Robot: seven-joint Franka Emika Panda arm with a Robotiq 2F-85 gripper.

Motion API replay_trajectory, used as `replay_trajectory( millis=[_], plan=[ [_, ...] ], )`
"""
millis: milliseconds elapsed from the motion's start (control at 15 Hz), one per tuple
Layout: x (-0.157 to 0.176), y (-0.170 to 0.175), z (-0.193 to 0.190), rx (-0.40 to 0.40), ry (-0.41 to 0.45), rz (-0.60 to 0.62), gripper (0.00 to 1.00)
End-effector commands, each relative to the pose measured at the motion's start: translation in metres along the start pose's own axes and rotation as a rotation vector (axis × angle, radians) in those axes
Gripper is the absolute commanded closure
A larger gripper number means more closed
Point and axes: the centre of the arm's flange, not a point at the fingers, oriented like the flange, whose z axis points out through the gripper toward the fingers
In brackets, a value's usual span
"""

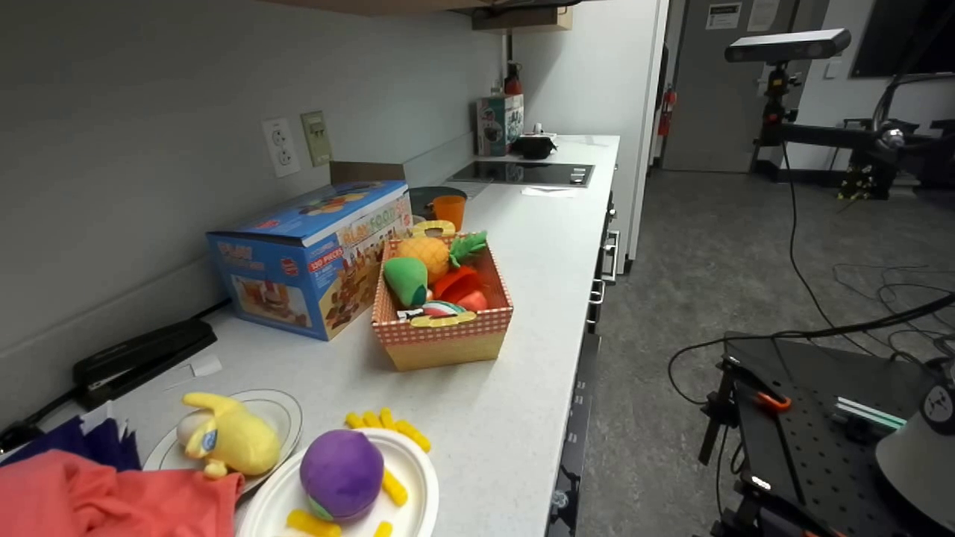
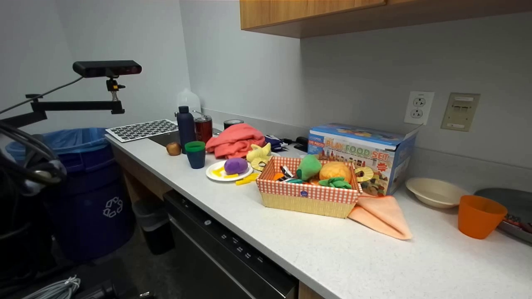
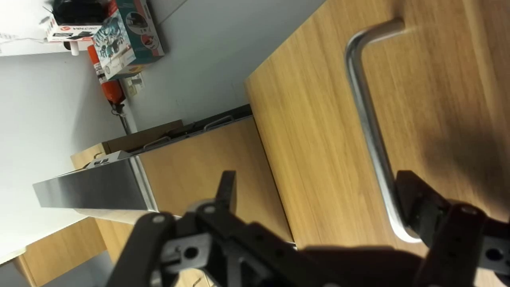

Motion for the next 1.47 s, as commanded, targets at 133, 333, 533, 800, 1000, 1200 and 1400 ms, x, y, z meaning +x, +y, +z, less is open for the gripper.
replay_trajectory(
  millis=[133,333,533,800,1000,1200,1400],
  plan=[
    [0.000,0.000,0.000,0.001,0.000,0.000,0.00],
    [0.000,0.000,0.000,0.001,0.000,0.000,0.00],
    [0.002,0.002,-0.001,0.004,0.000,-0.001,0.00],
    [0.002,0.017,0.002,-0.012,-0.049,-0.036,0.00],
    [0.002,0.028,0.004,-0.013,-0.091,-0.079,0.00],
    [0.004,0.039,0.008,-0.024,-0.123,-0.133,0.00],
    [0.011,0.045,0.003,-0.073,-0.128,-0.196,0.00]
  ],
)
